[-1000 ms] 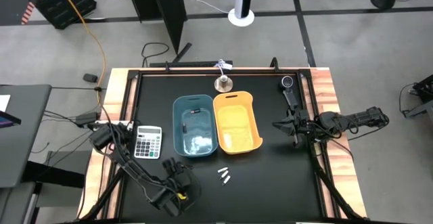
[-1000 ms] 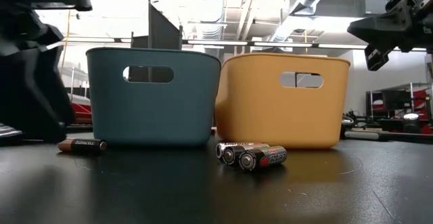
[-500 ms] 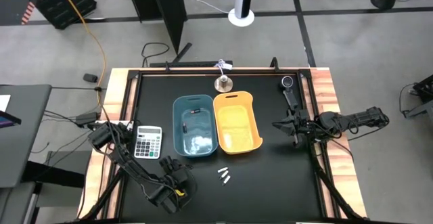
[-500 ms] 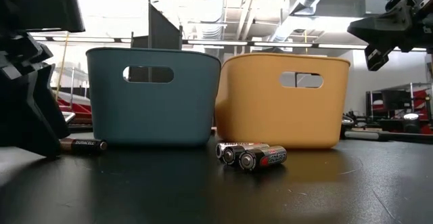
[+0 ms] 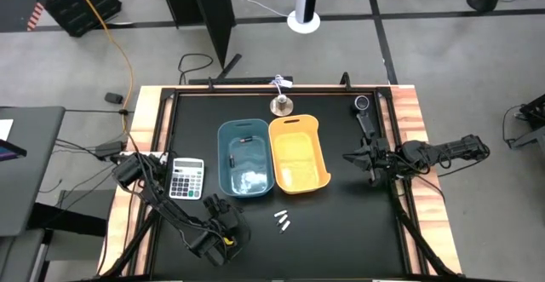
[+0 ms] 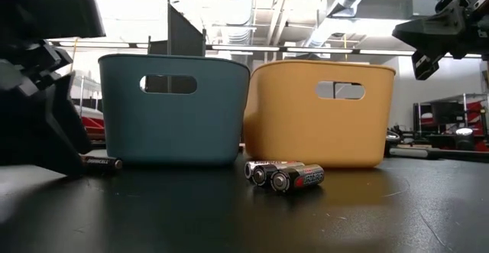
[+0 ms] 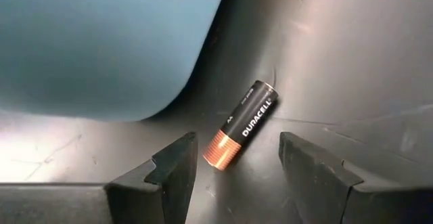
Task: Sort batteries
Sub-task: Put the black battery into the blue bin
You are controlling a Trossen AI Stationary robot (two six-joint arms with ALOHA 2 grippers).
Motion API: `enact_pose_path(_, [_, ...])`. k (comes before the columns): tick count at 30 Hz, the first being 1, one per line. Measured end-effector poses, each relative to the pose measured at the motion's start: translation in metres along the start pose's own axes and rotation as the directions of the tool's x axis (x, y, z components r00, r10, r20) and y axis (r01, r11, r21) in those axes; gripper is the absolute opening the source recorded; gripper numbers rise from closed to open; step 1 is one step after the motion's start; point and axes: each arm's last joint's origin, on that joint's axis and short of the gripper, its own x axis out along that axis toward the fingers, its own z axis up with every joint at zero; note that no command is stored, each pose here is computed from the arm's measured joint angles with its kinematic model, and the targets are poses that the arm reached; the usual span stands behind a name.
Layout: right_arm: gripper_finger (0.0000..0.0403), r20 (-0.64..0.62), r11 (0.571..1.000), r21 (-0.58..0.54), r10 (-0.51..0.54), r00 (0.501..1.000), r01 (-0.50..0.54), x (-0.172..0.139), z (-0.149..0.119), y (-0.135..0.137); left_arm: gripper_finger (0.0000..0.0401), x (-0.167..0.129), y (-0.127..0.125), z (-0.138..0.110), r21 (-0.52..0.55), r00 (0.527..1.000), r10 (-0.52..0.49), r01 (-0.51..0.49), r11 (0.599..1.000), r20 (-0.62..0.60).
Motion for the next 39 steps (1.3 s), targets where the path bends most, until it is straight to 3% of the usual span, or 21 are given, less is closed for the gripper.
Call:
enact_pose_path(12, [0.0044, 0.000, 1.000, -0.001, 0.000, 1.000, 0.000, 0.000, 0.000, 0.000, 0.0195, 0.015, 0.004, 0.013, 0.004, 0.984, -0.071, 0.073, 0.997, -0.162])
enact_pose_path(20, [0.0044, 0.002, 1.000, 0.000, 0.001, 1.000, -0.001, 0.000, 0.000, 0.000, 0.0139, 0.020, 0.004, 0.017, 0.012, 0.961, -0.128, 0.135, 0.991, -0.246])
enact_pose_path(30, [0.0044, 0.018, 1.000, 0.005, 0.005, 1.000, -0.005, 0.000, 0.002, 0.001, 0.0039, 0.023, 0.005, 0.020, 0.024, 0.948, -0.152, 0.165, 0.986, -0.278])
enact_pose_path(39, [0.0044, 0.020, 1.000, 0.005, 0.006, 1.000, -0.006, 0.000, 0.002, 0.001, 0.0037, 0.013, 0.003, 0.027, 0.070, 0.951, -0.127, 0.153, 0.986, -0.283])
